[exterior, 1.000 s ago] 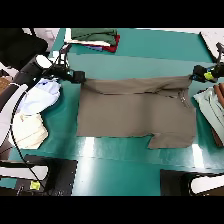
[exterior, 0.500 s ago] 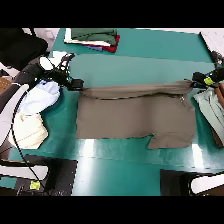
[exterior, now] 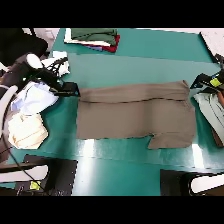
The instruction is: Fold the shirts.
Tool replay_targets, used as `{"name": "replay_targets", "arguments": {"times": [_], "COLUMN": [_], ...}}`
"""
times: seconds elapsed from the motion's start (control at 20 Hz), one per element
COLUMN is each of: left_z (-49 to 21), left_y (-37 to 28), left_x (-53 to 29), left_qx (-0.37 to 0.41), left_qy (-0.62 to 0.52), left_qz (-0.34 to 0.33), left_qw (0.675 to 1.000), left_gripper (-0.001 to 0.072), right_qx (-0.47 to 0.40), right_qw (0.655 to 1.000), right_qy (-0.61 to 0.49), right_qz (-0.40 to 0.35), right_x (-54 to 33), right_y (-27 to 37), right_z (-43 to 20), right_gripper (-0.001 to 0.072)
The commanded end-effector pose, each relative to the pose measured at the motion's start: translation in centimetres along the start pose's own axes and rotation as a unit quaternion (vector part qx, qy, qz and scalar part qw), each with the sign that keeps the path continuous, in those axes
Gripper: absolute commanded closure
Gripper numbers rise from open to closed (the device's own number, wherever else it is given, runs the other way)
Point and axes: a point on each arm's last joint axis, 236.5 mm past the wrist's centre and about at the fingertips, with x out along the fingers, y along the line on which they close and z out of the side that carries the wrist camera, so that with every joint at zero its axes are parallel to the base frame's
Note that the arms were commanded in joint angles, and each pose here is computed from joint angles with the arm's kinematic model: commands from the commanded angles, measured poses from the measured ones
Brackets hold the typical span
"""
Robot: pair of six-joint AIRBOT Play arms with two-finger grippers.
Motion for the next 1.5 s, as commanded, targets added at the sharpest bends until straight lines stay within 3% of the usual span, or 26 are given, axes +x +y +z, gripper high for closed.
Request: {"name": "replay_targets", "arguments": {"times": [0.0,0.3,0.6,0.75,0.85,0.95,1.0,1.05,1.1,1.2,1.45], "left_z": [-6.0,-17.6,-17.2,-15.7,-15.7,-16.4,-16.4,-16.1,-15.4,-14.0,-6.8], "left_y": [0.8,-0.8,0.0,-1.3,-2.4,-3.1,-3.4,-3.7,-4.3,-5.7,-6.4], "left_x": [-1.2,5.3,8.0,8.0,8.3,8.6,8.6,8.6,8.4,7.5,1.9], "left_qx": [-0.048,-0.178,-0.189,-0.2,-0.204,-0.192,-0.186,-0.175,-0.165,-0.17,-0.107], "left_qy": [0.023,0.13,0.082,0.055,0.05,0.061,0.061,0.054,0.04,0.024,-0.06], "left_qz": [0.001,-0.094,-0.099,-0.134,-0.161,-0.165,-0.168,-0.173,-0.187,-0.218,-0.219], "left_qw": [0.999,0.971,0.973,0.969,0.964,0.966,0.966,0.968,0.968,0.961,0.968], "left_gripper": [-0.0003,-0.0004,-0.0002,0.0,0.0172,0.0193,0.0373,0.0623,0.0681,0.0681,0.0681], "right_qx": [0.005,-0.03,-0.075,-0.075,-0.065,-0.049,-0.04,-0.03,-0.013,0.028,0.104], "right_qw": [1.0,0.998,0.992,0.988,0.985,0.984,0.985,0.988,0.992,0.996,0.994], "right_qy": [-0.006,-0.048,-0.097,-0.137,-0.159,-0.171,-0.167,-0.149,-0.129,-0.082,0.015], "right_qz": [0.003,0.008,0.014,0.016,0.014,0.009,0.006,-0.001,-0.006,-0.008,-0.006], "right_x": [-1.6,-1.7,-3.4,-5.5,-7.0,-8.2,-8.4,-8.2,-7.3,-4.8,-0.7], "right_y": [0.4,3.7,6.4,6.5,5.7,4.4,3.6,2.6,1.3,-1.3,-4.1], "right_z": [-1.9,-5.2,-7.2,-6.7,-6.4,-6.3,-6.6,-7.3,-8.3,-11.2,-20.8], "right_gripper": [0.0053,0.0053,0.0053,0.0053,0.0053,0.0053,0.0053,0.0053,0.0053,0.0053,0.0053]}}
